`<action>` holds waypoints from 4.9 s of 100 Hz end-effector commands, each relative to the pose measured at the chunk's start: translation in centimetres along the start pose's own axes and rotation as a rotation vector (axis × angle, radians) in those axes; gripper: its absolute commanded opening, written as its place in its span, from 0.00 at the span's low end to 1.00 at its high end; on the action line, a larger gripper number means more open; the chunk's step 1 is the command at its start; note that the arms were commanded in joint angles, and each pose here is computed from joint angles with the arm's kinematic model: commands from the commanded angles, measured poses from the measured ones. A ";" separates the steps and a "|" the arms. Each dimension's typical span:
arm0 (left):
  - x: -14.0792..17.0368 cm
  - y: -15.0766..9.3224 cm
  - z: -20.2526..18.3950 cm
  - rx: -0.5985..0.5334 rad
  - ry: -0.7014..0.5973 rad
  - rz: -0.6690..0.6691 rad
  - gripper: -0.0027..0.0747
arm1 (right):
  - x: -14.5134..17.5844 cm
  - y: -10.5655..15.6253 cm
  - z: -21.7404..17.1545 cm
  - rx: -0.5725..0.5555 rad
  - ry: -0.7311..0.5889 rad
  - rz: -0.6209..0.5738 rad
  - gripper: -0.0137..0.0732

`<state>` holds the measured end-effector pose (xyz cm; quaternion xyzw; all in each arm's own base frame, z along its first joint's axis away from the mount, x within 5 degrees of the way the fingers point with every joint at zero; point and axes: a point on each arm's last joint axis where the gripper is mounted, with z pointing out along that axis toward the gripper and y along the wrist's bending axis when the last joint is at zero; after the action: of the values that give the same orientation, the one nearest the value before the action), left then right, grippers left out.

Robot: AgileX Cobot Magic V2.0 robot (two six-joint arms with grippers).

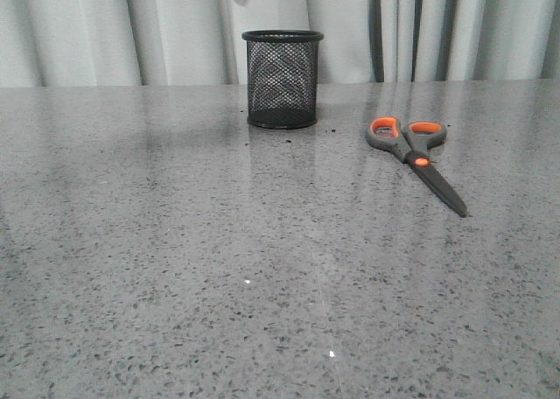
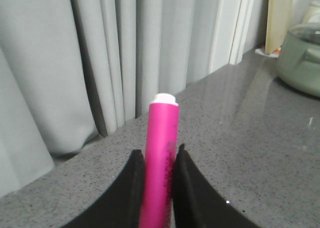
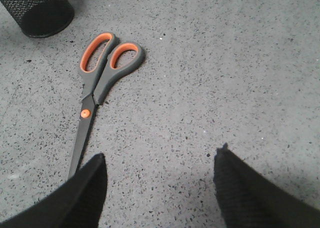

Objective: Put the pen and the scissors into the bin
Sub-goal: 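Lift the pink marker with the left gripper over the mesh cup, then drop the pink marker into the mesh cup and withdraw the left gripper, then lower the right gripper onto the scissors handles and close, then lift the scissors with the right gripper over the mesh cup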

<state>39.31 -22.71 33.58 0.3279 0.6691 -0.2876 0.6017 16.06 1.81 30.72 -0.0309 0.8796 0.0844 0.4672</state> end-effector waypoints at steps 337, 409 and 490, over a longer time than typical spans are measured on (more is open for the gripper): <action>3.1 -8.5 -32.5 -0.661 -0.015 0.061 0.01 | -9.5 7.3 16.7 -0.091 0.535 -0.135 0.64; 3.1 -8.5 -32.5 -0.661 -0.015 0.061 0.01 | -7.8 8.7 20.0 -0.006 0.523 -0.222 0.64; 3.1 -8.5 -32.5 -0.661 -0.015 0.061 0.01 | -10.5 8.4 12.4 -0.087 0.144 -0.219 0.07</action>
<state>12.43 -2.54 32.95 0.1505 0.7253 -0.0383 0.6707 32.87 12.88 29.21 -0.1576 0.9439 0.0387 0.2877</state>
